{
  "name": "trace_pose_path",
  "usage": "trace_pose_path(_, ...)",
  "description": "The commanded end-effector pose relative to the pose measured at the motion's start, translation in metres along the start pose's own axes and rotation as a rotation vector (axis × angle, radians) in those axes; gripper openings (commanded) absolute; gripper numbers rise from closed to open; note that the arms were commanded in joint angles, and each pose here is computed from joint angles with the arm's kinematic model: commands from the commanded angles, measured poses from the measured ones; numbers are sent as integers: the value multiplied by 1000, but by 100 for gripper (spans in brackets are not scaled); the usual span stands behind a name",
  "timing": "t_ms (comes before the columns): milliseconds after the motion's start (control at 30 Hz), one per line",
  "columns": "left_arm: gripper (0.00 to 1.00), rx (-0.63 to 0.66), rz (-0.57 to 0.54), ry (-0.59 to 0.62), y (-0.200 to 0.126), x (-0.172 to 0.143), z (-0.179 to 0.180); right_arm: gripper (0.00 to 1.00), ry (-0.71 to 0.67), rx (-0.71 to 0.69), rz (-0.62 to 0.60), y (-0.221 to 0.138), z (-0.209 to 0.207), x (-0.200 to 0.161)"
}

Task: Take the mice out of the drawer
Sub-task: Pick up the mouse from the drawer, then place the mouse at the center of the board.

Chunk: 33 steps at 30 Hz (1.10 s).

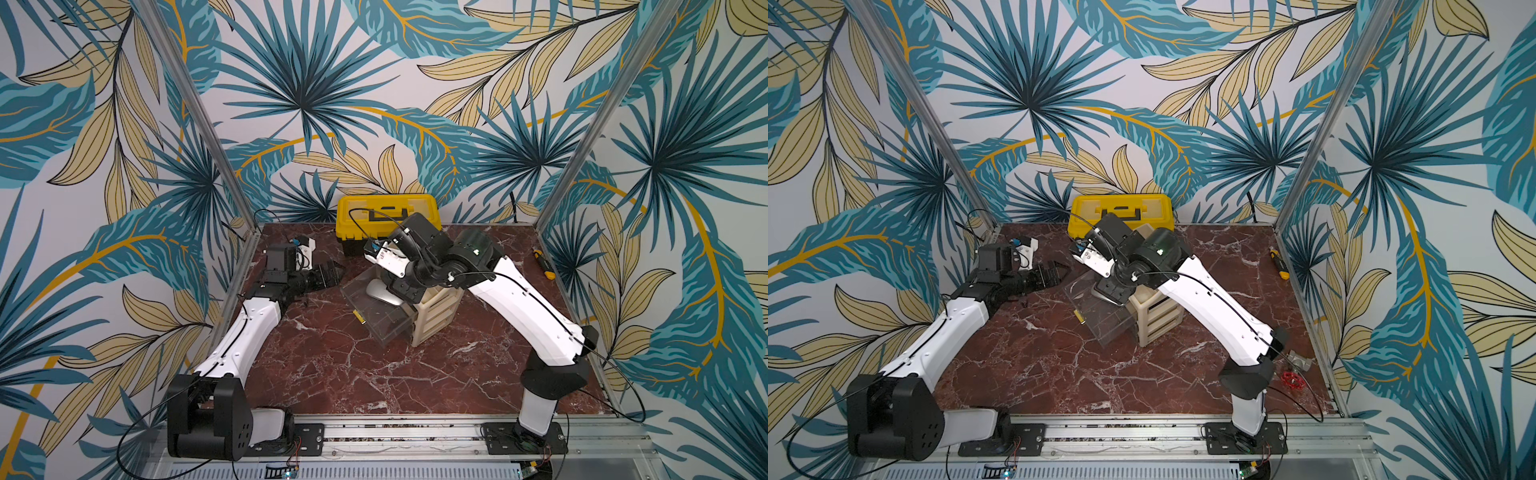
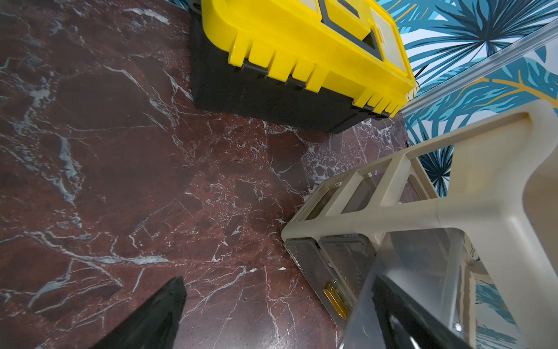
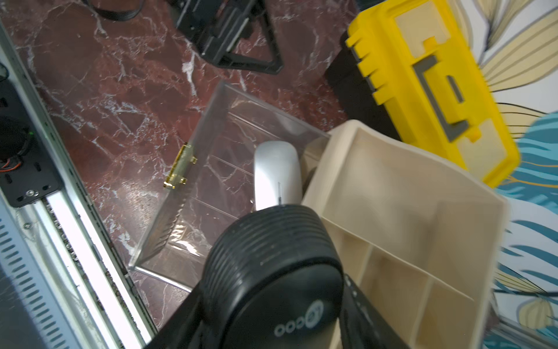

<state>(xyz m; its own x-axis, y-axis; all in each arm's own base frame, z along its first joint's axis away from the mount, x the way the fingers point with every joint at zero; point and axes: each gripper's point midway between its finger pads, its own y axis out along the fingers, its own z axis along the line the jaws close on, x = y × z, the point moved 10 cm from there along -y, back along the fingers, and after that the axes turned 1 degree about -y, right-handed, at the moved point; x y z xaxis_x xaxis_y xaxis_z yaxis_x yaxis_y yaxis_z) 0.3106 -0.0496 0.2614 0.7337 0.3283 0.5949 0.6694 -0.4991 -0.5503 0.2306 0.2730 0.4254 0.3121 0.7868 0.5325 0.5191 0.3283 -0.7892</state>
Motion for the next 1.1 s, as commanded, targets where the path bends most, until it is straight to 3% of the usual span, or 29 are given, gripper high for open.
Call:
trace_pose_path(0,100,-17,-36,44,-12,11,-13,25,118,-184,37,-10,-32,-14)
trace_pose_path(67,100,-19,-37,44,-13,11,-14,26,233,-284,69,-14,-61,-31)
trace_pose_path(267,100,-20,-33,48,-16,10,-15,26,508,-396,105,-20,-120,-94)
trace_pose_path(533,100,-23,-30,51,-16,13,-17,27,807,-457,235,37,-164,-175)
trace_pose_path(1067,100,-27,-22,49,-16,14,-18,27,980,-480,533,177,-188,-272)
